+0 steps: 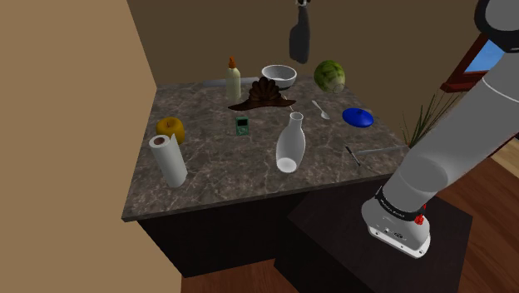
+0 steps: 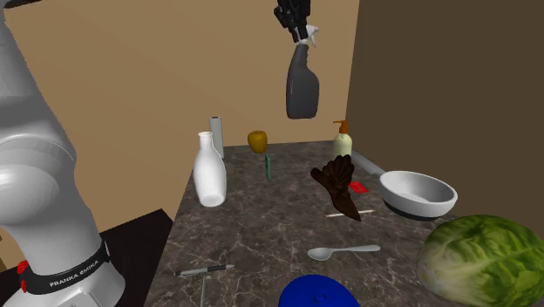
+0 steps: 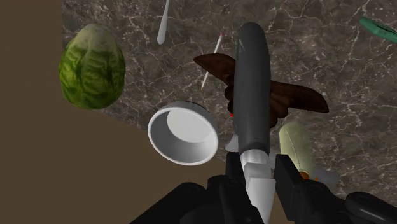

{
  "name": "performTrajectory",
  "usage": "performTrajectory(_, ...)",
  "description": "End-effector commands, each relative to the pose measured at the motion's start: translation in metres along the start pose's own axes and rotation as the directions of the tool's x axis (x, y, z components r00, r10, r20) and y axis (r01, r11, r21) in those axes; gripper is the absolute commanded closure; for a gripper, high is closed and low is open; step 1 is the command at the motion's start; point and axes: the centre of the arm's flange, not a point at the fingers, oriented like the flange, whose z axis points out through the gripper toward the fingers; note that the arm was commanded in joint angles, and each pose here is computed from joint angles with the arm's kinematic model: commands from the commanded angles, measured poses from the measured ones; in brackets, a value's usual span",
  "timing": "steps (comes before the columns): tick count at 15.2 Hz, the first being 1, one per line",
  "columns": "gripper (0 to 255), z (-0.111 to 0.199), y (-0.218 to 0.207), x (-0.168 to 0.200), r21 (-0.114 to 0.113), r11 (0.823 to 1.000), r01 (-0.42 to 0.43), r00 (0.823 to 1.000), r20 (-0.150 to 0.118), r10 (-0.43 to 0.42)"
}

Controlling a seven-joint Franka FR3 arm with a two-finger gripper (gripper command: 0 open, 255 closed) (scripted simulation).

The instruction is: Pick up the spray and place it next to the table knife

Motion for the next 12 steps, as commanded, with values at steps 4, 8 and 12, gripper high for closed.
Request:
performTrajectory(4,255,-0.008,0.044,-0.05,0.001,1.0,0.0,1.0,0.0,0.0)
performTrajectory(8,255,-0.015,0.078,-0.089,0.001,1.0,0.0,1.0,0.0,0.0)
performTrajectory(12,255,-0.023,0.113,-0.129,0.001,1.0,0.0,1.0,0.0,0.0)
